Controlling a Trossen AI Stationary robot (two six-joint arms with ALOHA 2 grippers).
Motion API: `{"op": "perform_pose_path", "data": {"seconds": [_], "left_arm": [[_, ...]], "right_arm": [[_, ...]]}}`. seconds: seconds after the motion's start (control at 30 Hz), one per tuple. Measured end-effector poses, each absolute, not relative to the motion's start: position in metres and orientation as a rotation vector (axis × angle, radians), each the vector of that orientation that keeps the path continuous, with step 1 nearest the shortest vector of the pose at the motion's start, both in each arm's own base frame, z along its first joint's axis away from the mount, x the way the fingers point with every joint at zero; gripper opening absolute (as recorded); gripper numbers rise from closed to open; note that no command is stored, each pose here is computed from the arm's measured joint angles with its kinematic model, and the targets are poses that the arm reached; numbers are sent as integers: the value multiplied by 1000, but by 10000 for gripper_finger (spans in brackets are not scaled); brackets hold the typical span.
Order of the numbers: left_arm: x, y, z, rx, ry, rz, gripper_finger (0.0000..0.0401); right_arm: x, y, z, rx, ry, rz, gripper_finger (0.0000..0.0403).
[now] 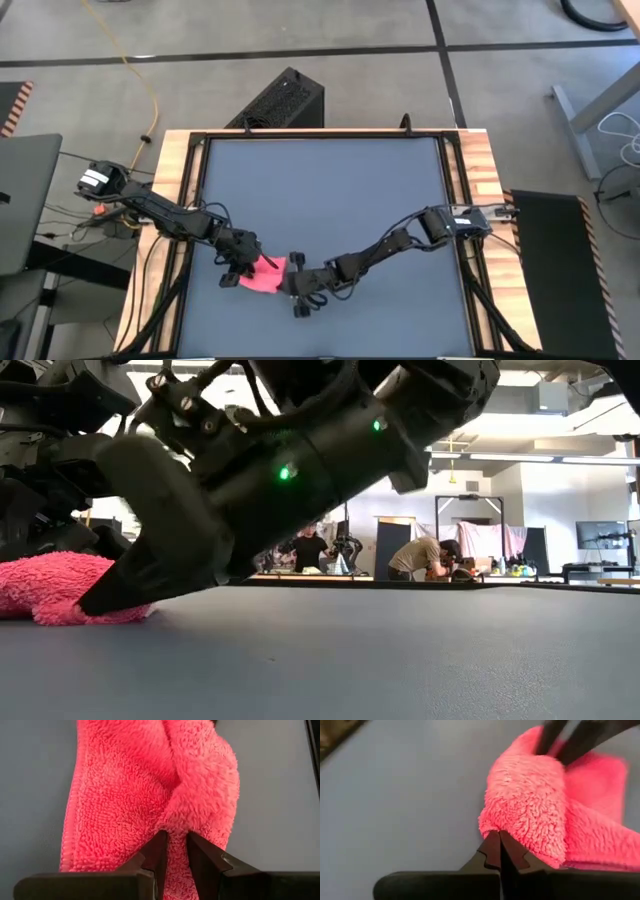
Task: Roll towel
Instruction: Roll the pink microfiber towel
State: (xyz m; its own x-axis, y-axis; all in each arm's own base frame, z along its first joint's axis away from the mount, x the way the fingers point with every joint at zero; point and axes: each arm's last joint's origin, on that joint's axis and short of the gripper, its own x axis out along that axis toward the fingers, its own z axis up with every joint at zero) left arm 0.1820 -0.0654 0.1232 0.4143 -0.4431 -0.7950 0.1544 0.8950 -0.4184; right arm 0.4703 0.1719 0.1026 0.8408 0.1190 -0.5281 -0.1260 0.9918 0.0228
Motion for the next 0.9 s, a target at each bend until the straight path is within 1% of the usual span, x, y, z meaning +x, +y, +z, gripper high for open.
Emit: {"op": "perform_pose_path", "data": {"seconds": [0.2,0.37,0.43,0.5,0.63,0.77,0.9], "left_arm": [[186,-68,126,-359,1037,-366,68],[185,-77,128,-397,1024,-319,68],[184,-82,128,-409,1022,-311,68],[183,-85,128,-421,1023,-294,68],[181,-90,129,-453,1025,-279,68],[181,-92,129,-455,1021,-272,68],[181,-92,129,-455,1021,-273,68]], "right_arm": [[461,182,109,50,651,210,11],[454,179,123,41,713,218,13],[452,176,128,17,734,225,21],[450,176,135,-16,733,240,38],[446,183,144,-111,704,293,85],[444,190,148,-173,673,323,139],[445,195,152,-310,600,318,196]]}}
